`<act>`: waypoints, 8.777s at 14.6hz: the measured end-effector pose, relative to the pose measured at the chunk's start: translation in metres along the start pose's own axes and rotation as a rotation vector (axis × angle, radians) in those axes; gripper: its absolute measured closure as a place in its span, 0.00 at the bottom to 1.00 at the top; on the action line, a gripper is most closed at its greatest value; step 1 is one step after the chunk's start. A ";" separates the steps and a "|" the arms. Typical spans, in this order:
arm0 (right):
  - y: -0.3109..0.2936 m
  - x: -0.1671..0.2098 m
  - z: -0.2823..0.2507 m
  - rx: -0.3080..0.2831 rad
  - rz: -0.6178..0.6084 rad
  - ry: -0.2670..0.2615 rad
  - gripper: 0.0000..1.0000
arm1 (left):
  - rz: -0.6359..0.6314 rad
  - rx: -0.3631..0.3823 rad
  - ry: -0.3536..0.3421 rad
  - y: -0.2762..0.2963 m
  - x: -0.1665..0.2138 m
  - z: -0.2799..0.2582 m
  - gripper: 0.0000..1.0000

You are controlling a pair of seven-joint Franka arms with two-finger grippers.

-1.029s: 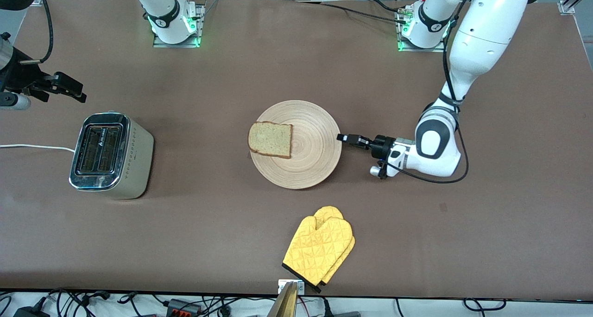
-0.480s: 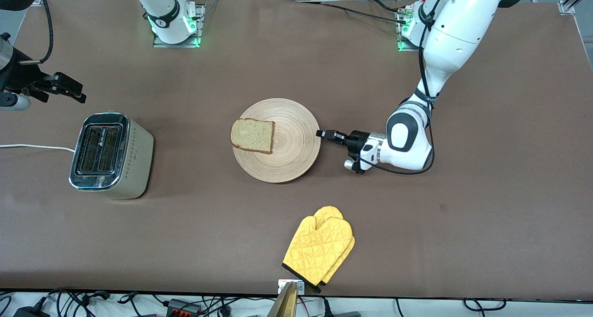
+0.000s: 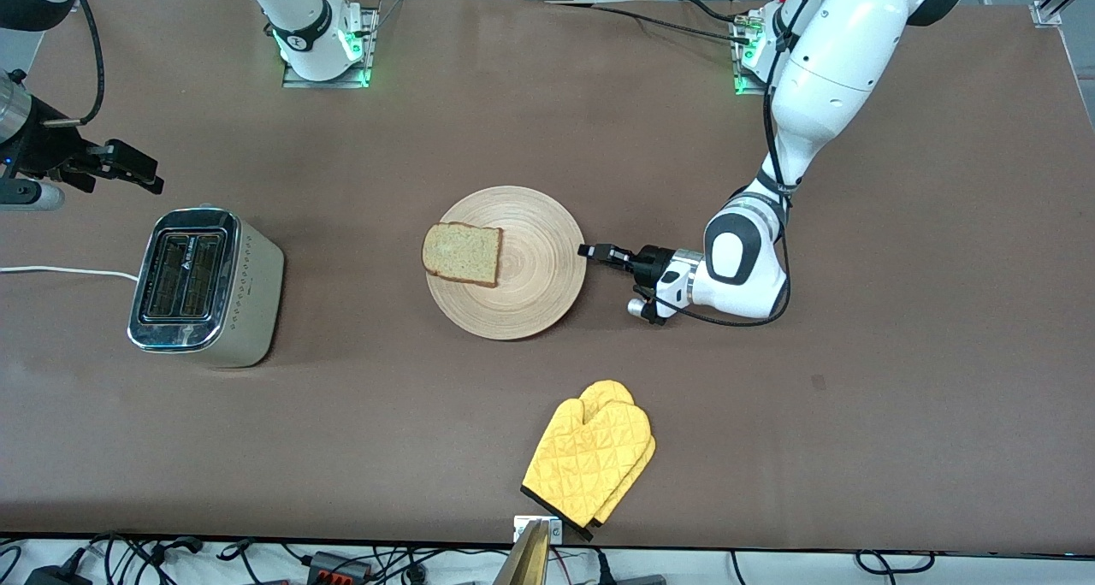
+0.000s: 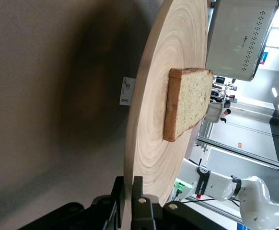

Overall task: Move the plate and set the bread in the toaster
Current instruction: 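Release the plate with the left gripper while the right gripper reaches the bread, then grasp the bread slice with the right gripper and lift it, then carry the bread with the right gripper above the toaster slot, then lower the bread into the toaster slot with the right gripper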

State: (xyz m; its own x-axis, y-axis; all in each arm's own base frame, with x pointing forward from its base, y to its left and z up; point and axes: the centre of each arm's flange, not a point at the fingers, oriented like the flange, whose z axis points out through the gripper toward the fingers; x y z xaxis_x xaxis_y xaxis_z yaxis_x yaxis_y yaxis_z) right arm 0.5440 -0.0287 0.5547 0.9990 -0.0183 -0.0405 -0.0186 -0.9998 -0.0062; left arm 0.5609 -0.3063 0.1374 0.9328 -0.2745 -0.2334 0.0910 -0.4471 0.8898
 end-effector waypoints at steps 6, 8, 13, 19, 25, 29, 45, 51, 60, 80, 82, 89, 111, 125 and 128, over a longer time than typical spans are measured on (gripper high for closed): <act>-0.003 0.002 0.004 0.000 -0.006 -0.008 0.00 | 0.002 0.023 0.026 -0.002 0.003 -0.001 0.90; -0.007 0.003 0.005 -0.001 -0.014 -0.005 0.00 | -0.002 0.024 0.022 -0.004 0.002 0.002 0.85; -0.010 0.005 0.012 -0.002 -0.018 0.013 0.00 | -0.005 0.029 0.031 -0.007 0.004 -0.004 0.58; -0.059 0.018 0.052 -0.005 -0.101 -0.020 0.00 | 0.043 0.084 -0.080 -0.013 0.015 -0.108 0.57; -0.113 0.036 0.114 0.001 -0.137 -0.072 0.00 | 0.001 0.165 -0.181 -0.007 0.002 -0.255 0.56; -0.195 0.034 0.157 0.034 -0.112 -0.093 0.00 | -0.037 0.319 -0.255 0.016 -0.022 -0.343 0.54; -0.319 0.018 0.315 0.090 0.093 -0.149 0.11 | -0.037 0.927 -0.188 0.159 -0.090 -0.462 0.00; -0.330 0.010 0.326 0.074 0.104 -0.162 0.22 | -0.019 1.082 -0.126 0.212 -0.113 -0.484 0.00; -0.323 0.009 0.331 0.055 0.113 -0.199 0.41 | -0.160 1.083 0.035 0.230 -0.145 -0.495 0.00; -0.304 0.038 0.242 0.027 0.090 -0.190 0.96 | -0.104 1.070 0.327 0.255 -0.203 -0.427 0.00; -0.288 0.046 0.191 -0.052 0.059 -0.207 0.96 | -0.107 1.063 0.326 0.253 -0.203 -0.427 0.00; -0.201 0.062 0.081 -0.315 -0.084 -0.261 0.96 | -0.143 1.051 0.326 0.243 -0.208 -0.438 0.00; -0.069 0.105 0.087 -0.657 -0.020 -0.290 0.96 | -0.155 1.032 0.325 0.240 -0.210 -0.441 0.00; -0.064 0.115 0.112 -0.664 -0.034 -0.292 0.96 | -0.160 1.029 0.305 0.240 -0.211 -0.437 0.00; -0.066 0.115 0.115 -0.664 -0.039 -0.292 0.96 | -0.160 1.029 0.305 0.240 -0.211 -0.437 0.00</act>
State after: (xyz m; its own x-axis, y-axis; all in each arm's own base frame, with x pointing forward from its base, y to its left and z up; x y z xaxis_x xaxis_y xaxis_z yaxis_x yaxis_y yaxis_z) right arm 0.6558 0.0360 0.4360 0.9452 -0.0732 -0.3183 0.1375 -0.7947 0.5912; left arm 0.5383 0.0161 0.5714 0.9964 0.0097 -0.0841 0.0156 -0.9975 0.0695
